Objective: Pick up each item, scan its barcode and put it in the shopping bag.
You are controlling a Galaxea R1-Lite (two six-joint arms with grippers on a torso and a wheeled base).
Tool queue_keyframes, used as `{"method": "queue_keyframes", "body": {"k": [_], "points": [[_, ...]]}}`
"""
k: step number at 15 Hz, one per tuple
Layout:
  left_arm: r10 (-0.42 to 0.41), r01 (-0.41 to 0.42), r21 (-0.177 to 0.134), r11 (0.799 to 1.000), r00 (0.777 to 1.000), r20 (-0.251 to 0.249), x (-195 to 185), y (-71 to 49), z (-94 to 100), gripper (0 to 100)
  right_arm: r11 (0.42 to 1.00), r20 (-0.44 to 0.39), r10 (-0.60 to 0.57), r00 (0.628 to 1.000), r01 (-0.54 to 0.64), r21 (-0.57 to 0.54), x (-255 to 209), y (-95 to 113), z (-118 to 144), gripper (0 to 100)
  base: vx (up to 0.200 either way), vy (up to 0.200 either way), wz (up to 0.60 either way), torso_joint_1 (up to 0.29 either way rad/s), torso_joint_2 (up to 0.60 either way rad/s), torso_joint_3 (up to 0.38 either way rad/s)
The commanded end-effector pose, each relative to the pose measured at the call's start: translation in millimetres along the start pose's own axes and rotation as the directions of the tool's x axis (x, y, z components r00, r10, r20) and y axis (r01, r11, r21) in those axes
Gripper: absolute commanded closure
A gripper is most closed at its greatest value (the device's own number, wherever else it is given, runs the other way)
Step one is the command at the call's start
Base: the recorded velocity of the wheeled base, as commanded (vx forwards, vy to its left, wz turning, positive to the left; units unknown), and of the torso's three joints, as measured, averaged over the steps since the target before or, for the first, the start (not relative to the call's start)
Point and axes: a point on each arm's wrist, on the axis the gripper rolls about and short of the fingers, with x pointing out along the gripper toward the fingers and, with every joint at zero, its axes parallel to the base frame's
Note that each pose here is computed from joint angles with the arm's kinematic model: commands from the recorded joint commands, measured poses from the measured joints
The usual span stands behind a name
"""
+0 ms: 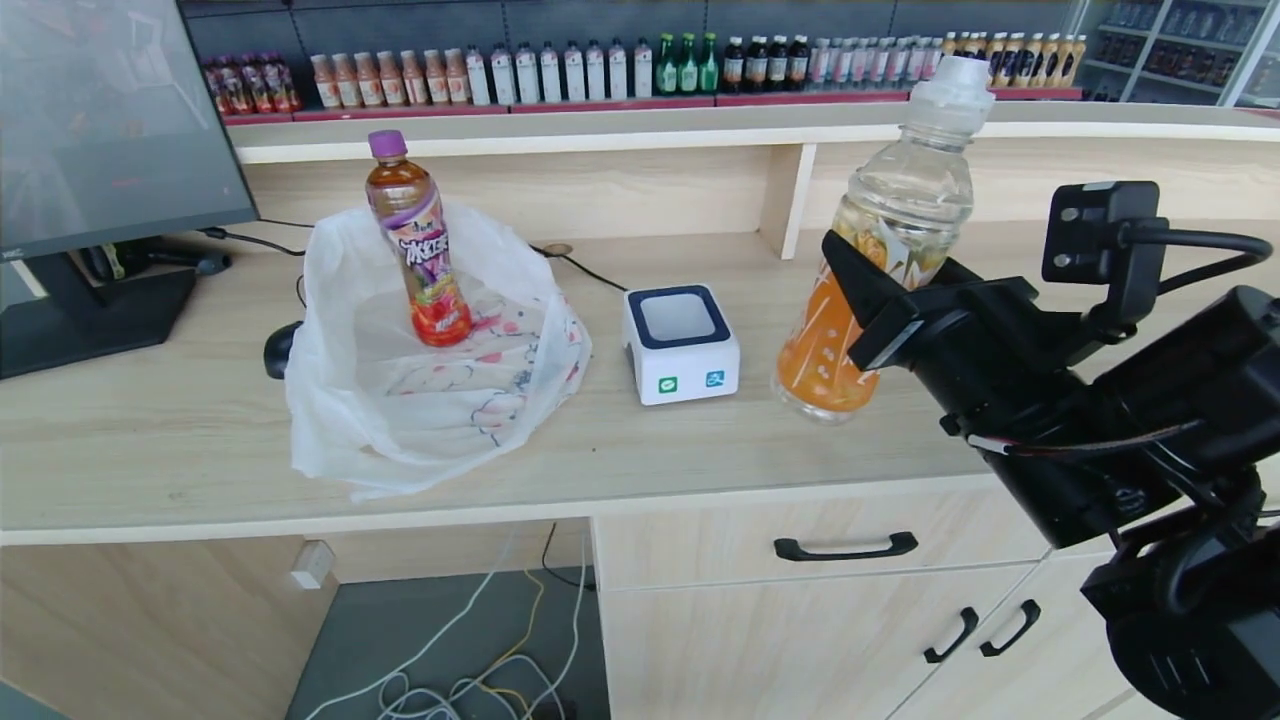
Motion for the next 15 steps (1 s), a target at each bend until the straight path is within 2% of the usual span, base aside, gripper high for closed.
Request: {"method": "queue_keyframes", "body": {"k": [1,12,14,15], "points": [[0.001,-0.001,0.000,1.000,1.000,0.001,0.0,0.0,0.0,0,1.000,0.004,0.000,1.000,0.000,0.000,-0.1,0.0,1.5,100,0.000,0.000,0.00,0.000,0.00,0.000],[0.001,-0.001,0.001,1.000,1.000,0.002,0.0,0.0,0.2,0,1.000,0.000,0.004,1.000,-0.004,0.003,2.8,2.2,-2.4,100,0.000,0.000,0.00,0.000,0.00,0.000],[0.001,-0.001,0.001,1.000,1.000,0.001,0.0,0.0,0.0,0,1.000,-0.011,0.011,1.000,-0.010,0.025,3.4,4.0,-6.5,100,0.000,0.000,0.00,0.000,0.00,0.000],[-0.001,0.001,0.001,1.000,1.000,0.002,0.0,0.0,0.2,0,0.999,0.011,0.015,1.000,-0.015,0.049,7.1,6.3,-2.3,100,0.000,0.000,0.00,0.000,0.00,0.000]]}}
